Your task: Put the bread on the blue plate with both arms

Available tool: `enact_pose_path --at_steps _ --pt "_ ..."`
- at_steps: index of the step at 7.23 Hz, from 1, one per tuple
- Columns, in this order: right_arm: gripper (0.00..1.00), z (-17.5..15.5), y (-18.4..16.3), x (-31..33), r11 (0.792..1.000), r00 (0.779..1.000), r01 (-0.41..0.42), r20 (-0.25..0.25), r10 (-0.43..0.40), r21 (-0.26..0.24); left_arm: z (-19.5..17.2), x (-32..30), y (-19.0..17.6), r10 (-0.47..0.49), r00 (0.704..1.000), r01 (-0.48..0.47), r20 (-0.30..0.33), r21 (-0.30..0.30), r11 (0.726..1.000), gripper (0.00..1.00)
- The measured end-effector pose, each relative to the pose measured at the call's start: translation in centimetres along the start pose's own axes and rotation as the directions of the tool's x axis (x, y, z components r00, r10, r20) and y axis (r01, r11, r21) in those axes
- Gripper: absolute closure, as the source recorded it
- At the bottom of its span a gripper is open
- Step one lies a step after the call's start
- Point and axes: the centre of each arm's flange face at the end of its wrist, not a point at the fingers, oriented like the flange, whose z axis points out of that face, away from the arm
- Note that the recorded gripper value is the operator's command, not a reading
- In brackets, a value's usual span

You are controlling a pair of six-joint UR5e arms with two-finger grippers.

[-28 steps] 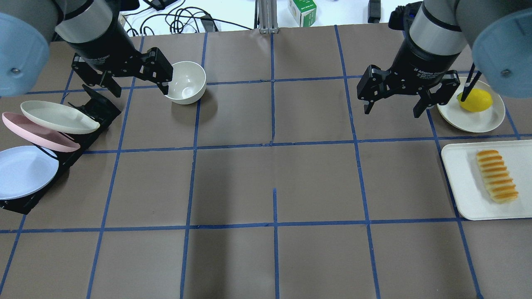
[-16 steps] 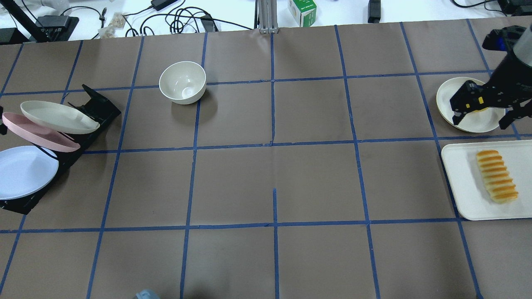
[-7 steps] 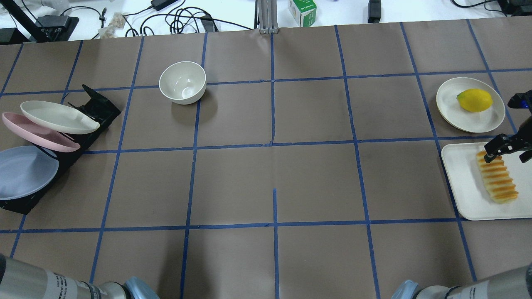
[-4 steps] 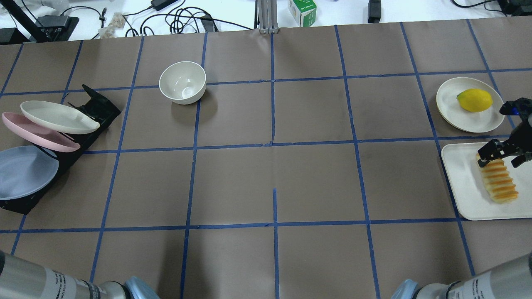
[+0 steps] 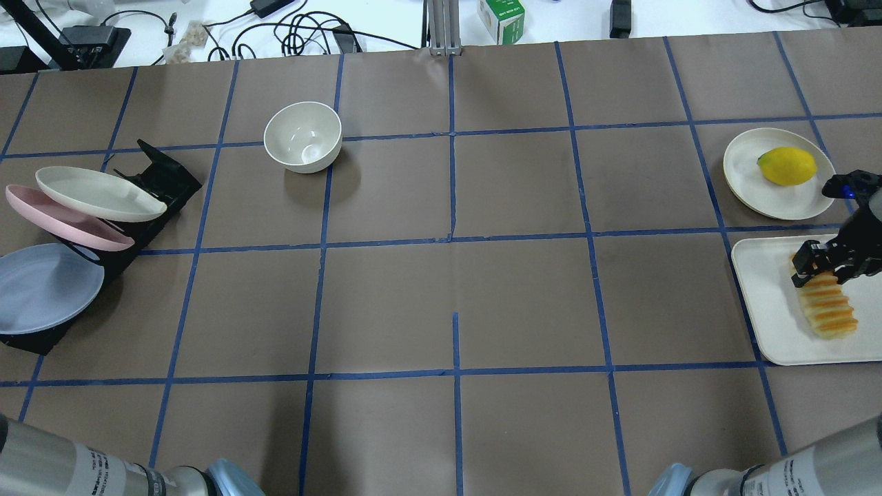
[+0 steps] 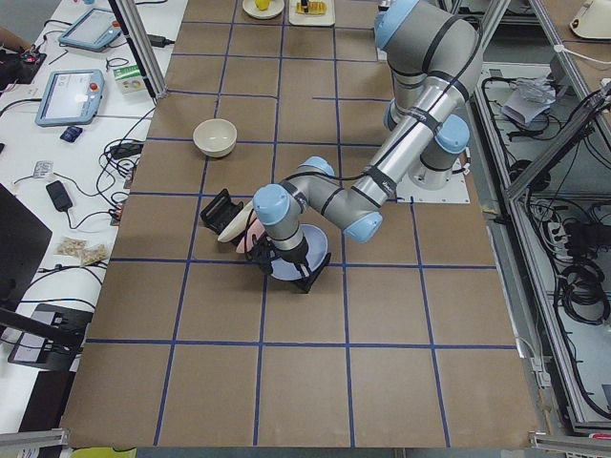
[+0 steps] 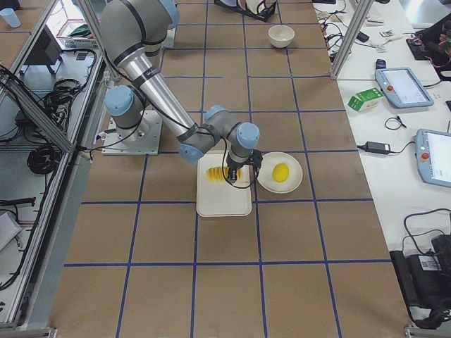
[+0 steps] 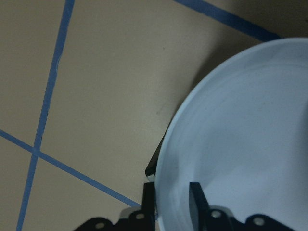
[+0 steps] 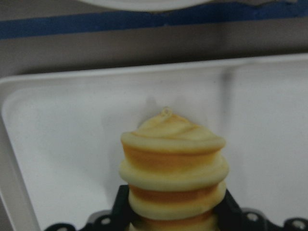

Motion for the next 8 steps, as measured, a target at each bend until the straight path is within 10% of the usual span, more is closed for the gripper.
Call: enact_pose_path --at_steps 8 --pt "1.00 -8.7 -0.2 -2.0 1.000 1.000 0.026 -0.016 -0.026 0.010 -4.6 -4.9 2.8 0.010 1.000 -0.009 0.021 -0.034 0.999 1.00"
